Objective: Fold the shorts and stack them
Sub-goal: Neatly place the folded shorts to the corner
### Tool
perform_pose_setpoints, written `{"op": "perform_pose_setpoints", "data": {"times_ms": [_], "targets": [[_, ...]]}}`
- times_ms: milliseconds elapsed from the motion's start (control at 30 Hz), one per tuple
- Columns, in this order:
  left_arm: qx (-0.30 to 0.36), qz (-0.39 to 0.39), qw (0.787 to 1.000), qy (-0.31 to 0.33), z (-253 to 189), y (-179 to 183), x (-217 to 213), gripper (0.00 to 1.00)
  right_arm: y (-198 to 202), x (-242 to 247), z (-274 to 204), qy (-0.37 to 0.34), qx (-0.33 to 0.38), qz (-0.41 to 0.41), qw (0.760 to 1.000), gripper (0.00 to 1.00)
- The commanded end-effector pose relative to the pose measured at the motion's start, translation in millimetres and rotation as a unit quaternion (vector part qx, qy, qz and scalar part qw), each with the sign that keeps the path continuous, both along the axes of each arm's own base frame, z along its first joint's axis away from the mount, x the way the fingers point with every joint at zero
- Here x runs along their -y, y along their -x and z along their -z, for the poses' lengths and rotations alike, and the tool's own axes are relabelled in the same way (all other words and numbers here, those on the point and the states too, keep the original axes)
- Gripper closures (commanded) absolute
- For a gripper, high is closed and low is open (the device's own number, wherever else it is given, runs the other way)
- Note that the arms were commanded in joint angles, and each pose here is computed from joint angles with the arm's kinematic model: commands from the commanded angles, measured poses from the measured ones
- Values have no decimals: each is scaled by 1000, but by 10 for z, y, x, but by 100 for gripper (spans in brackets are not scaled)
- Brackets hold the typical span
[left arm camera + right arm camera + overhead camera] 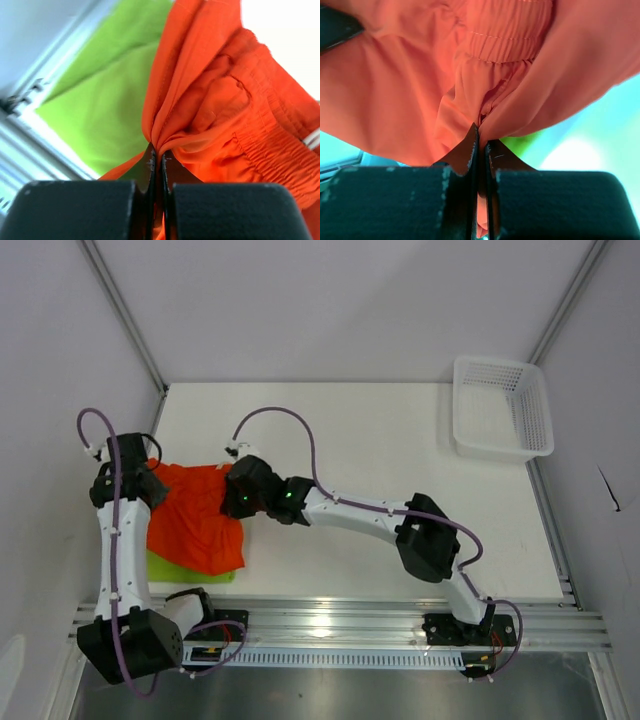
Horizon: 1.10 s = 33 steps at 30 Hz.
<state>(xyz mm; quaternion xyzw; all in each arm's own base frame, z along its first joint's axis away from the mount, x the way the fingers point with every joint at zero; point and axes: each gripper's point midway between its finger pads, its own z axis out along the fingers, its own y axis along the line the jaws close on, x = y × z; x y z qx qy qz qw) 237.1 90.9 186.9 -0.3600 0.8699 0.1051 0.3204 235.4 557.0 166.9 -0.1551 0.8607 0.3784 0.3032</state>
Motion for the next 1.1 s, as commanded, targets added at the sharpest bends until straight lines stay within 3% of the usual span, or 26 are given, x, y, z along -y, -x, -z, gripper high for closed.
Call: {"op": "perform_pose_setpoints", "data": {"times_ms": [0, 267, 600, 667, 700, 733, 800, 833, 867, 967, 1067], "targets": [[6, -15, 1000, -21, -99, 106, -236, 100, -3, -316, -345, -54, 25, 17, 998, 100], [-16, -89, 996, 19, 274, 122, -641, 100, 107, -541, 1, -60, 5, 21, 998, 100], [-61, -121, 990, 49, 670, 175, -832, 100, 162, -550, 534, -40, -36, 34, 998, 100], [-60, -116, 990, 58, 701, 155, -822, 87, 179, -524, 646, -39, -47, 40, 997, 100], [-60, -113, 990, 62, 712, 150, -810, 77, 185, -517, 695, -36, -50, 41, 997, 99], [-58, -118, 990, 60, 692, 152, -832, 47, 177, -512, 717, -34, -52, 42, 997, 95], [-57, -123, 989, 61, 683, 167, -840, 31, 184, -495, 761, -28, -54, 43, 997, 82], [-57, -124, 989, 61, 676, 171, -840, 17, 183, -489, 771, -27, -54, 44, 997, 75], [-56, -122, 989, 64, 669, 163, -829, 14, 183, -473, 792, -23, -57, 45, 997, 58], [-47, -122, 990, 61, 601, 151, -836, 10, 148, -439, 695, -25, -56, 50, 997, 39], [-28, -127, 990, 48, 426, 175, -833, 9, 45, -358, 501, -28, -45, 59, 997, 35]]}}
